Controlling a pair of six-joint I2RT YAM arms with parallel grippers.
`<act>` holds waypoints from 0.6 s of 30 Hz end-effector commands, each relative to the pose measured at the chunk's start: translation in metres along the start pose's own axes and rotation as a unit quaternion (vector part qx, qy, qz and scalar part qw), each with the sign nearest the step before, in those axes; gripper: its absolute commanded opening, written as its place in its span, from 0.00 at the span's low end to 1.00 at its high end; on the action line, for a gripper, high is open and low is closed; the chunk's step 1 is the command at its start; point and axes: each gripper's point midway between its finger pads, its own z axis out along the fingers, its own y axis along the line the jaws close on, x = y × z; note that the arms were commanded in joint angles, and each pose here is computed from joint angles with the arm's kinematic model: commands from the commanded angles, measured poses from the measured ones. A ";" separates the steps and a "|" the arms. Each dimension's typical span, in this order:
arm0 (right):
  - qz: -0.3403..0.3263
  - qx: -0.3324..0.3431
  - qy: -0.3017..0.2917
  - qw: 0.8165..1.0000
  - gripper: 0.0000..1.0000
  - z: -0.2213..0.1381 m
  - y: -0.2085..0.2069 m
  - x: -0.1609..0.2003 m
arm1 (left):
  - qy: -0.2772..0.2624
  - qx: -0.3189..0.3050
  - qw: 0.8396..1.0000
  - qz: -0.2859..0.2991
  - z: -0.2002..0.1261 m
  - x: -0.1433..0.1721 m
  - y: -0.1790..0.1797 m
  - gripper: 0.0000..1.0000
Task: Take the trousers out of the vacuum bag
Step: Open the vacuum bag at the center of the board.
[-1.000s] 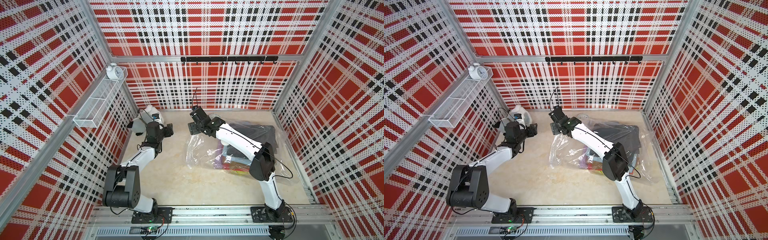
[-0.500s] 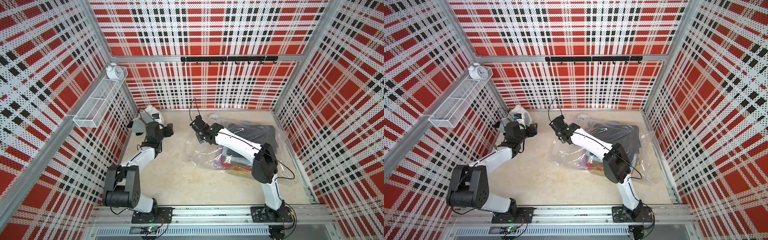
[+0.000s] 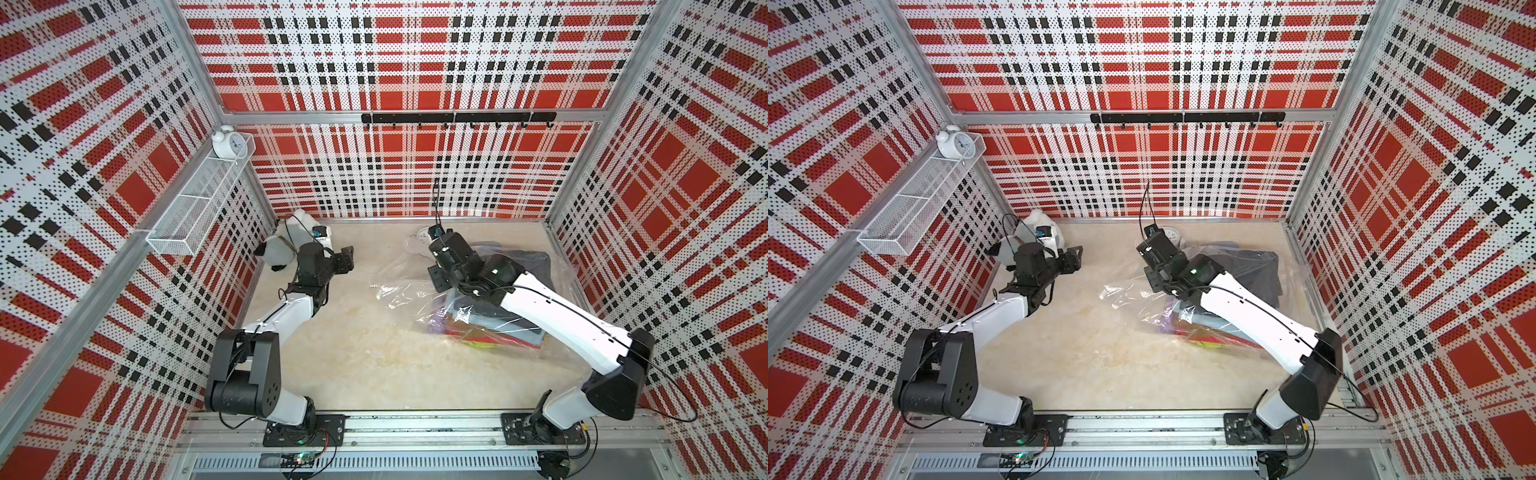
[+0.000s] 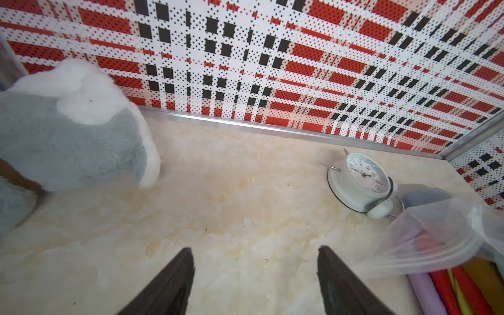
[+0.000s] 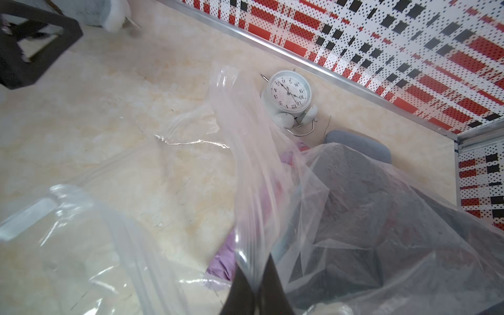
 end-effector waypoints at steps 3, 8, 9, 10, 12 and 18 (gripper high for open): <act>-0.008 -0.040 -0.027 0.999 0.00 -0.042 -0.007 0.001 | -0.033 0.035 0.998 0.033 0.000 -0.031 -0.034 0.74; -0.001 -0.041 -0.052 0.998 0.00 -0.071 -0.026 0.008 | -0.040 0.051 0.997 0.051 -0.002 -0.041 -0.058 0.74; 0.002 -0.039 -0.058 0.998 0.00 -0.076 -0.031 0.009 | -0.042 0.053 0.996 0.052 -0.003 -0.044 -0.060 0.74; 0.010 -0.037 -0.066 0.997 0.00 -0.082 -0.037 0.009 | -0.042 0.057 0.996 0.053 -0.003 -0.045 -0.064 0.74; 0.019 -0.035 -0.080 0.996 0.00 -0.090 -0.045 0.010 | -0.040 0.062 0.996 0.054 -0.004 -0.047 -0.071 0.74; 0.004 -0.098 -0.084 0.992 0.00 -0.073 -0.016 0.006 | -0.029 0.091 0.992 0.080 -0.019 -0.039 -0.111 0.74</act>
